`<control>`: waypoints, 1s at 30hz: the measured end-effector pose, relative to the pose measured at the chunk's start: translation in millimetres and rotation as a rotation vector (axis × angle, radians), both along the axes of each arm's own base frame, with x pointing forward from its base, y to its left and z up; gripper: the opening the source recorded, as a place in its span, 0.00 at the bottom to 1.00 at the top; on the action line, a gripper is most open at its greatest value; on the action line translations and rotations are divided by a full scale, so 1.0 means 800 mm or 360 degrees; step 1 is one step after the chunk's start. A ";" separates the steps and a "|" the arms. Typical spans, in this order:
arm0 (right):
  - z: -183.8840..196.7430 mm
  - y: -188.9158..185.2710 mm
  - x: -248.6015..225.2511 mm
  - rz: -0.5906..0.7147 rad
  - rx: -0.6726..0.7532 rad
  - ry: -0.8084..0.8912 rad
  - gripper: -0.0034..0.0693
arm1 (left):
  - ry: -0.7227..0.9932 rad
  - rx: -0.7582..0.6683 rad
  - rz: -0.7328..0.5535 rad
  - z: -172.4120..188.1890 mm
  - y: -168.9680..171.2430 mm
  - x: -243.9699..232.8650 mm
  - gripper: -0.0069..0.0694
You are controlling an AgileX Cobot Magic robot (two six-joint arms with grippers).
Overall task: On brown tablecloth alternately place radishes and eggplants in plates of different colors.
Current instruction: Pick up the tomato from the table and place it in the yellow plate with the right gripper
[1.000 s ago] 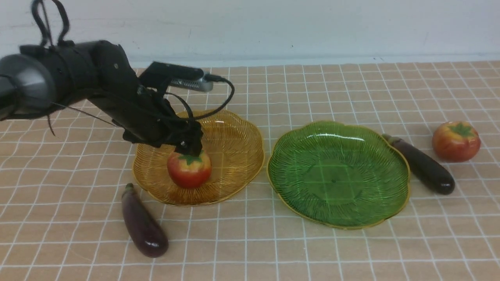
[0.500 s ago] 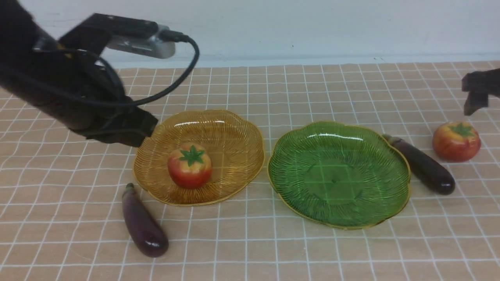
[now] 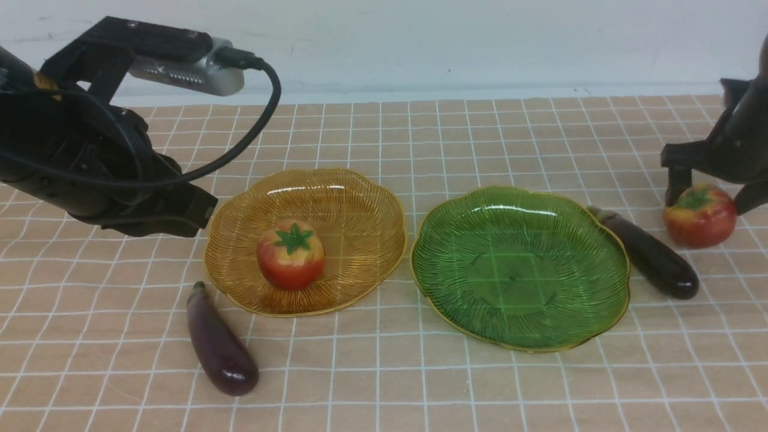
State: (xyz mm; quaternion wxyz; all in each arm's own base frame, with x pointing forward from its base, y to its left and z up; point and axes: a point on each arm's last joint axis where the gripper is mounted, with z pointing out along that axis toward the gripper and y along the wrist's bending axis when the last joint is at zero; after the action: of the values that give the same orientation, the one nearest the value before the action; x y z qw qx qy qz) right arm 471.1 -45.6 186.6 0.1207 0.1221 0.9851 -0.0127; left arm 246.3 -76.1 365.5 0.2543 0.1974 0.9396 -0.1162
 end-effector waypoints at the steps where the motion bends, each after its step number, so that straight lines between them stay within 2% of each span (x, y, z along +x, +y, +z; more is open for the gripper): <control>1: 0.000 0.000 0.002 0.0011 0.0003 -0.0004 1.00 | 0.0000 0.0000 0.0000 0.000 0.000 0.000 0.09; 5: 0.000 0.001 0.002 0.0028 0.0019 0.0005 0.97 | 0.0000 0.0000 0.0000 0.000 0.000 0.000 0.09; 8: 0.001 0.001 0.003 0.0047 0.0015 0.0015 0.89 | 0.0000 -0.0001 0.0001 0.000 0.000 0.000 0.09; 13: 0.012 0.003 0.007 0.0061 0.0042 0.0028 0.88 | 0.0000 -0.0001 0.0001 0.000 0.000 0.000 0.09; 16: 0.044 0.004 0.015 0.0062 0.0052 -0.0100 0.88 | 0.0000 -0.0001 0.0001 0.000 0.000 0.000 0.09; 18: 0.105 0.014 0.014 0.0058 0.0168 -0.0314 0.88 | -0.0007 -0.0002 0.0003 0.000 0.000 0.000 0.09; 19: 0.114 0.017 0.013 0.0059 0.0195 -0.0345 0.88 | -0.0009 -0.0003 0.0004 0.000 0.000 0.001 0.09; 21: 0.160 0.043 0.003 0.0120 0.0375 -0.0497 0.88 | -0.0034 -0.0009 0.0010 0.001 0.000 0.002 0.09; 25: 0.189 0.101 -0.006 0.0330 0.0612 -0.0585 0.88 | -0.0038 -0.0010 0.0011 0.001 0.000 0.003 0.09; 27: 0.182 0.169 -0.011 0.0527 0.0742 -0.0535 0.88 | -0.0037 -0.0011 0.0012 0.001 0.000 0.003 0.09; 30: 0.146 0.264 -0.023 0.0771 0.0771 -0.0389 0.88 | -0.0034 -0.0010 0.0011 0.001 0.000 0.002 0.09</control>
State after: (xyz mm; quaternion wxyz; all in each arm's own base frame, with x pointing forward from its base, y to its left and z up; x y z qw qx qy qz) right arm 452.6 165.9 303.8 0.2047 -0.0893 0.9381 0.2647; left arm 248.2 -76.3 366.5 0.2655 0.1945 0.9371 -0.1160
